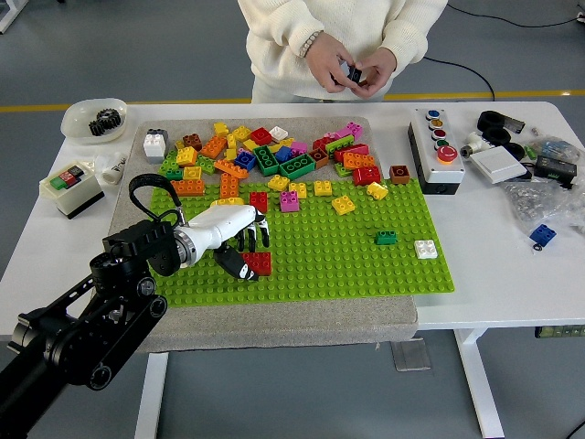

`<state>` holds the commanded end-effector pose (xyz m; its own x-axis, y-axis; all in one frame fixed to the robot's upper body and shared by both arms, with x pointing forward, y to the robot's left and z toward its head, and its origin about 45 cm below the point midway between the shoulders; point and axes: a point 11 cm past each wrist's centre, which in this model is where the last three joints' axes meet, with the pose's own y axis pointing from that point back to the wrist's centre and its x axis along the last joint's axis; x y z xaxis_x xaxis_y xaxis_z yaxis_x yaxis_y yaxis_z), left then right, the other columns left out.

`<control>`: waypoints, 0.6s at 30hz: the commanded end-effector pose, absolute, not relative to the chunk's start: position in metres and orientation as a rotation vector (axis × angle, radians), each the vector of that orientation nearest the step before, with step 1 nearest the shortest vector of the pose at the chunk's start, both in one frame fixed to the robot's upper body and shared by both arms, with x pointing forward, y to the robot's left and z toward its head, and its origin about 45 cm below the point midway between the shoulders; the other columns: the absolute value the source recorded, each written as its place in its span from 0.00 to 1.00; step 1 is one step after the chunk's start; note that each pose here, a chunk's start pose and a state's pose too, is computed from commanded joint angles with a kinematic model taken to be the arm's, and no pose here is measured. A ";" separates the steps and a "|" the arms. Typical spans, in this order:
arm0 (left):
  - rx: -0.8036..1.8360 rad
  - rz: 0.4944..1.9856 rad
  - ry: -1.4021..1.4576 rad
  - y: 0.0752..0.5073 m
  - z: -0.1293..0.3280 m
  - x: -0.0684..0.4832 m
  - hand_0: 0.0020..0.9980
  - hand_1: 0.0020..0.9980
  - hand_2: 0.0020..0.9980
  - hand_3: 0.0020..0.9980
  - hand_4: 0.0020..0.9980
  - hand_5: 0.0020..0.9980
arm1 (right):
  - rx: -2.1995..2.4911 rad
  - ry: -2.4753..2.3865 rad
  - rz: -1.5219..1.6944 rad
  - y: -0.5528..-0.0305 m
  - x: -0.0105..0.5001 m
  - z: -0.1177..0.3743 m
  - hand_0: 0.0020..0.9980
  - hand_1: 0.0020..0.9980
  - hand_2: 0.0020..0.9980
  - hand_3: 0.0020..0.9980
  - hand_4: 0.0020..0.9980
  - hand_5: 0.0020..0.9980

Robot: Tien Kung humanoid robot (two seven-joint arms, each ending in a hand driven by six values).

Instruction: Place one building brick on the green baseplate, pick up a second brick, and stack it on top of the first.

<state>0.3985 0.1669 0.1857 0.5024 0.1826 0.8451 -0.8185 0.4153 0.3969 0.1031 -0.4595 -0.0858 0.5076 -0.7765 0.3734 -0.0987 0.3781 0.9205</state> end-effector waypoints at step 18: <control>0.928 0.713 -0.805 0.165 0.185 0.398 0.50 0.39 0.41 0.46 1.00 0.05 | 1.120 -0.967 -0.532 -0.459 0.104 -0.086 0.75 0.66 0.73 0.62 0.84 0.31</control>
